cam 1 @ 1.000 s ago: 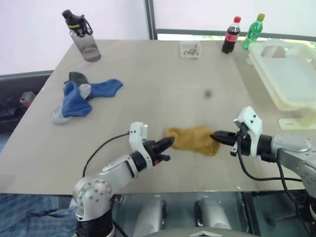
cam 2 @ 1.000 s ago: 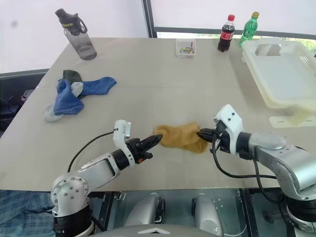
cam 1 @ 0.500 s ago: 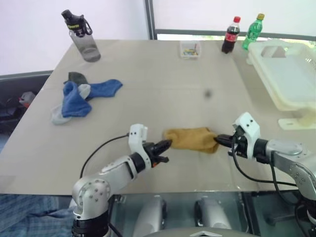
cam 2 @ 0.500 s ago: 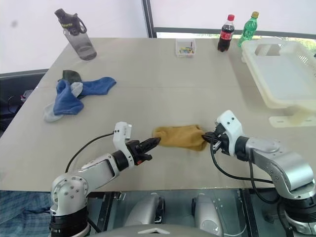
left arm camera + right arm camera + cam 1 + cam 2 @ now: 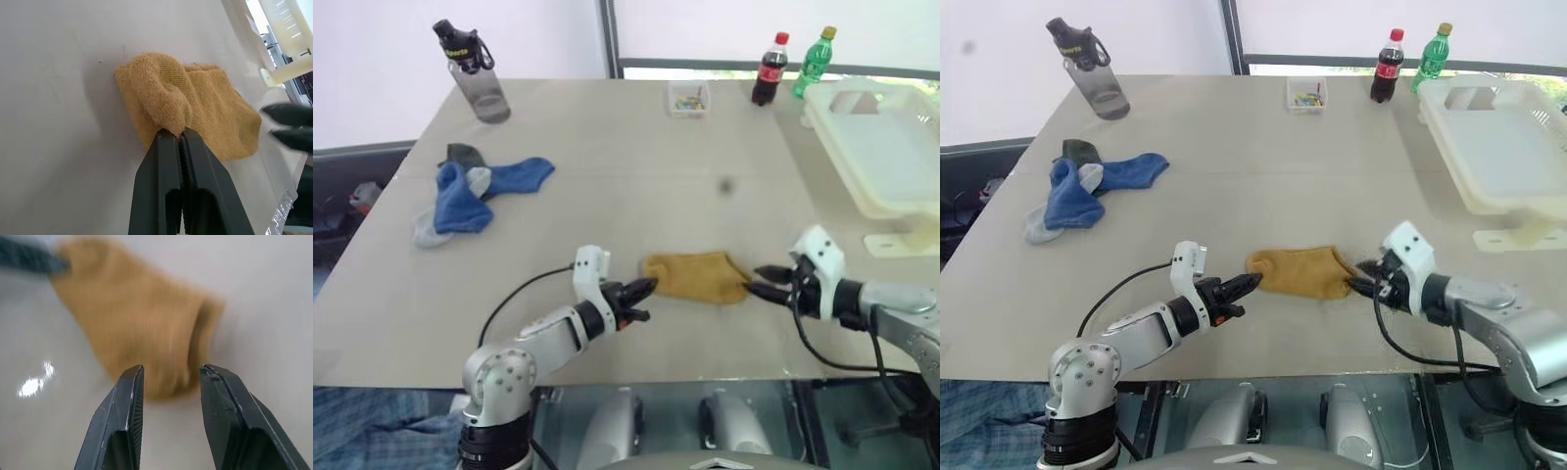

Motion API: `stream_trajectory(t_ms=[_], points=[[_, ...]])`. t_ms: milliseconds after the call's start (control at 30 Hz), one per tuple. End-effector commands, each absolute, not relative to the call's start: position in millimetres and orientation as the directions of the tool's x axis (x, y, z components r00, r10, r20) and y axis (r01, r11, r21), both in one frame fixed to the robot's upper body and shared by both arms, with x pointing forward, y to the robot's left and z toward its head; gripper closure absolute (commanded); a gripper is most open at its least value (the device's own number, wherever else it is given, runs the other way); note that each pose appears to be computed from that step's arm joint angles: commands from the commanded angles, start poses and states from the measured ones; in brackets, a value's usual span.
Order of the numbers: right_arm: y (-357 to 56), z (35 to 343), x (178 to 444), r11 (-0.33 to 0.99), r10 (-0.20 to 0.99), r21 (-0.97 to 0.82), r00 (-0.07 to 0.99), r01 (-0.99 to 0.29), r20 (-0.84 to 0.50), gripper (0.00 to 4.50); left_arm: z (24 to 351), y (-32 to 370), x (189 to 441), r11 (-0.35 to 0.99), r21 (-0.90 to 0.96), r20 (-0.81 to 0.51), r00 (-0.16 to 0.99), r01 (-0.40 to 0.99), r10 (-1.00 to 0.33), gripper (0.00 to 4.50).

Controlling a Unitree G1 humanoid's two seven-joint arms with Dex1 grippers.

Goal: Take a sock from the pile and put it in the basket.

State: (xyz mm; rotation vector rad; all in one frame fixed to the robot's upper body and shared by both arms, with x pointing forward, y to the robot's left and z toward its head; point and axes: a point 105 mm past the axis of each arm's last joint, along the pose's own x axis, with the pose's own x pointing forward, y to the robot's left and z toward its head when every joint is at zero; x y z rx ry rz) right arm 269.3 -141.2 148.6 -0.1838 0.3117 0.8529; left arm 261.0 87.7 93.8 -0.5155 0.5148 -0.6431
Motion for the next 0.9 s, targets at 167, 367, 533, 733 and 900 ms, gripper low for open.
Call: stream_trajectory(t_ms=[167,367,533,733,900], points=[[-107,115,288,0.709,0.65,-0.129,0.714,-0.693,-0.259,2.64,101,78,258,0.642,-0.609,-0.245,0.659,0.467,-0.711,4.5],[-120,71,296,0.747,0.543,-0.208,0.761,-0.631,-0.355,2.49,108,80,258,0.629,-0.6,-0.201,0.668,0.494,-0.716,3.71],[-120,72,295,0.746,0.549,-0.207,0.76,-0.633,-0.347,2.49,118,87,258,0.618,-0.585,-0.145,0.681,0.525,-0.717,1.58],[-115,74,293,0.728,0.581,-0.185,0.737,-0.66,-0.345,2.49,119,130,274,0.613,-0.629,-0.095,0.735,0.479,-0.672,1.03],[-115,73,294,0.72,0.582,-0.194,0.732,-0.666,-0.355,2.49,86,126,286,0.659,-0.63,-0.256,0.691,0.411,-0.676,1.03]])
